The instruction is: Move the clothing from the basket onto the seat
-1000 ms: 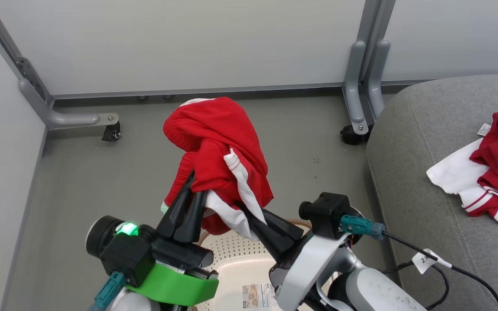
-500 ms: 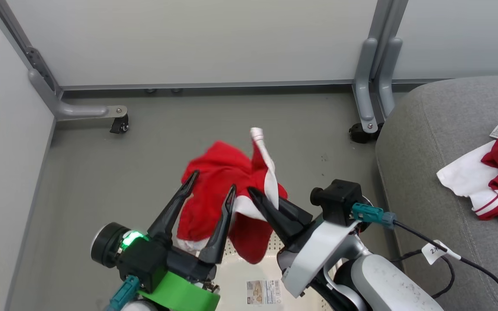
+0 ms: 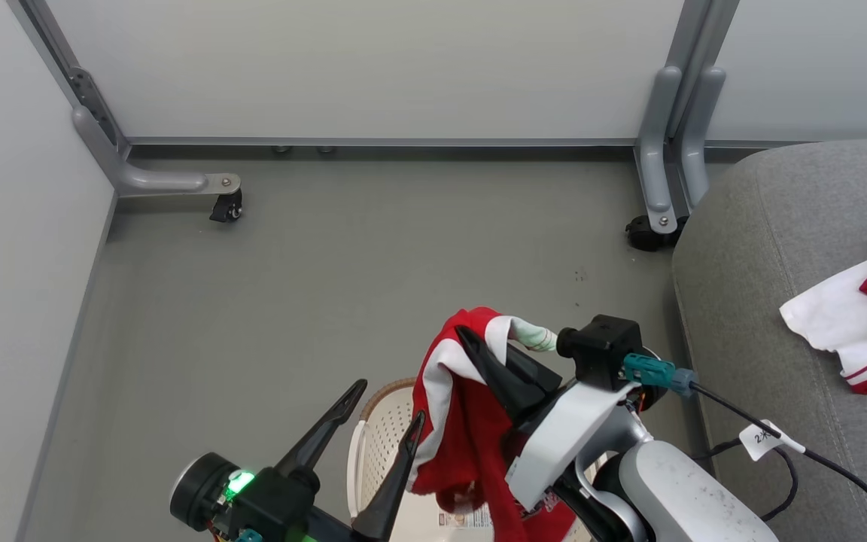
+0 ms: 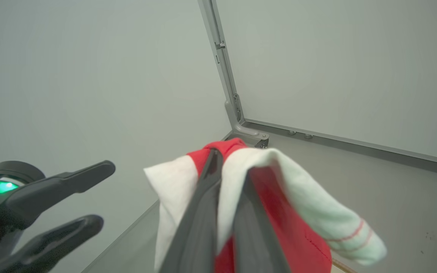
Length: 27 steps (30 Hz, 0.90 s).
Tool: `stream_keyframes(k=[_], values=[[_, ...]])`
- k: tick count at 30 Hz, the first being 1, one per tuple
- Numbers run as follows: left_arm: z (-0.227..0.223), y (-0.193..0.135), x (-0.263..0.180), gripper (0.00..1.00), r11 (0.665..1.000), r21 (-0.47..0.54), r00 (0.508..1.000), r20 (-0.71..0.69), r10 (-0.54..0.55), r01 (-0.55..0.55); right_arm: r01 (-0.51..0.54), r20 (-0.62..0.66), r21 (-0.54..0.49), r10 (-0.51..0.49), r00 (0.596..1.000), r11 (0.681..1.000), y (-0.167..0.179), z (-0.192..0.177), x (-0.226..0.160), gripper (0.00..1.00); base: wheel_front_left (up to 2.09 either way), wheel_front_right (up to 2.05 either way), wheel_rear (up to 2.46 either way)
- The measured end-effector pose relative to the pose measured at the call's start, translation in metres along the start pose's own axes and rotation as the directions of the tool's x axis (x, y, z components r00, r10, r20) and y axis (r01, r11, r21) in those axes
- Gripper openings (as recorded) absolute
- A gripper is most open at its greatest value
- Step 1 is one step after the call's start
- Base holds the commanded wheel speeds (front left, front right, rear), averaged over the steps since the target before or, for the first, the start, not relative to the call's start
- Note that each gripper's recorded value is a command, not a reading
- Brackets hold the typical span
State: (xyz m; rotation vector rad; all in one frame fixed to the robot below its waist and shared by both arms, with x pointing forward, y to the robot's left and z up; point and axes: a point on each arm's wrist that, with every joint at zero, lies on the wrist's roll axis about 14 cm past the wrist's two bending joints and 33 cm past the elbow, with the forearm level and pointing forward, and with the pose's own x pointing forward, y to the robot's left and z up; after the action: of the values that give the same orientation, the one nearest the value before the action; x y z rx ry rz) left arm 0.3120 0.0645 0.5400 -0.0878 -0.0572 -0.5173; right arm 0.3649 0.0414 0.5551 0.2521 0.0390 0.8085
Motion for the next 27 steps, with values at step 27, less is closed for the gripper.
stream_keyframes(k=[27], values=[[-0.026,-0.028,0.046,1.00,0.980,-0.027,0.979,-0.054,-0.196,0.195,0.324,0.090,-0.043,-0.320,0.943,0.945,-0.118,0.021,-0.039,0.00,0.00,0.00,0.00]])
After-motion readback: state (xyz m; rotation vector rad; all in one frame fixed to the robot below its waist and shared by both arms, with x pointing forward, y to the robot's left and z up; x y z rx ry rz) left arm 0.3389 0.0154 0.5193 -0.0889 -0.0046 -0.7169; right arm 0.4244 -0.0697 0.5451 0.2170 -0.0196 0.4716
